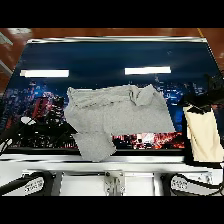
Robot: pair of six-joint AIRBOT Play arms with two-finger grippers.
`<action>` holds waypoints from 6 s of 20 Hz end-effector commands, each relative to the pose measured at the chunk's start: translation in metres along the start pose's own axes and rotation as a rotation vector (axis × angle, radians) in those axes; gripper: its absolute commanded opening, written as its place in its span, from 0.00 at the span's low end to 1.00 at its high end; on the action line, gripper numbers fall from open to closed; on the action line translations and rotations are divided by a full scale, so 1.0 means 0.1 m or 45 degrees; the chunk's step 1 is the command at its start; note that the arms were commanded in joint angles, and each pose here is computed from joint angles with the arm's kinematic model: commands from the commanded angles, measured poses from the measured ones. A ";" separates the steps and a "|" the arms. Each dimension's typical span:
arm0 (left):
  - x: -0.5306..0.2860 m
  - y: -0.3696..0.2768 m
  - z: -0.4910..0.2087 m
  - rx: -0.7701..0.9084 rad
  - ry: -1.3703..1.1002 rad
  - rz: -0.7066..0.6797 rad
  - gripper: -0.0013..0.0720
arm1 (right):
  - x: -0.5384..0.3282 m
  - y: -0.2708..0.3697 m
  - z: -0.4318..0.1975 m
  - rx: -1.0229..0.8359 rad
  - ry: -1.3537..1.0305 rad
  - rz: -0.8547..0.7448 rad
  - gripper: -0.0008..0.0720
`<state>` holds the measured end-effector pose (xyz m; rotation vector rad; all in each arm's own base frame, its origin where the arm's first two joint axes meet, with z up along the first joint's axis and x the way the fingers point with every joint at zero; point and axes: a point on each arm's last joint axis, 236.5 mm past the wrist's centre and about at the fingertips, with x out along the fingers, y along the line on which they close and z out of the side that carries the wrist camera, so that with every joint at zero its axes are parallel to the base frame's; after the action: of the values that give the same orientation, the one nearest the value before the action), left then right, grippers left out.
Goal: Fold the shirts.
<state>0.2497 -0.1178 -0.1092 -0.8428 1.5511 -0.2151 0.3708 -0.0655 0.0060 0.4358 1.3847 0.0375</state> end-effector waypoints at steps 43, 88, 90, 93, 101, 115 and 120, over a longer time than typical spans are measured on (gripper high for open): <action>-4.95 -3.61 -0.41 1.341 -1.774 -0.223 0.06 | -4.04 2.08 -0.16 -0.835 -1.665 0.104 0.09; -1.64 -1.22 3.06 0.474 -1.282 0.218 0.06 | 0.71 1.50 1.99 -0.324 -1.053 0.030 0.09; -1.32 -1.01 3.01 0.442 -1.140 0.262 0.06 | 0.98 1.44 1.84 -0.319 -0.924 0.026 0.09; -1.11 -0.73 2.86 0.427 -0.963 0.348 0.06 | 1.14 1.37 1.67 -0.316 -0.794 0.021 0.09; -1.00 -0.15 1.79 0.452 -0.302 0.512 0.06 | 1.16 0.99 0.75 -0.256 -0.228 0.018 0.09; -1.49 -0.03 1.24 0.336 -0.080 0.504 0.85 | 0.51 0.69 0.32 -0.389 0.012 -0.145 0.80; -1.76 0.28 0.44 0.128 -0.100 0.264 0.83 | -0.07 -0.12 -0.09 -0.165 0.123 -0.225 0.80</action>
<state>0.3157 0.0336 -0.0017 -0.4520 1.5143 -0.0561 0.4015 -0.0465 -0.0065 0.1431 1.4176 0.0448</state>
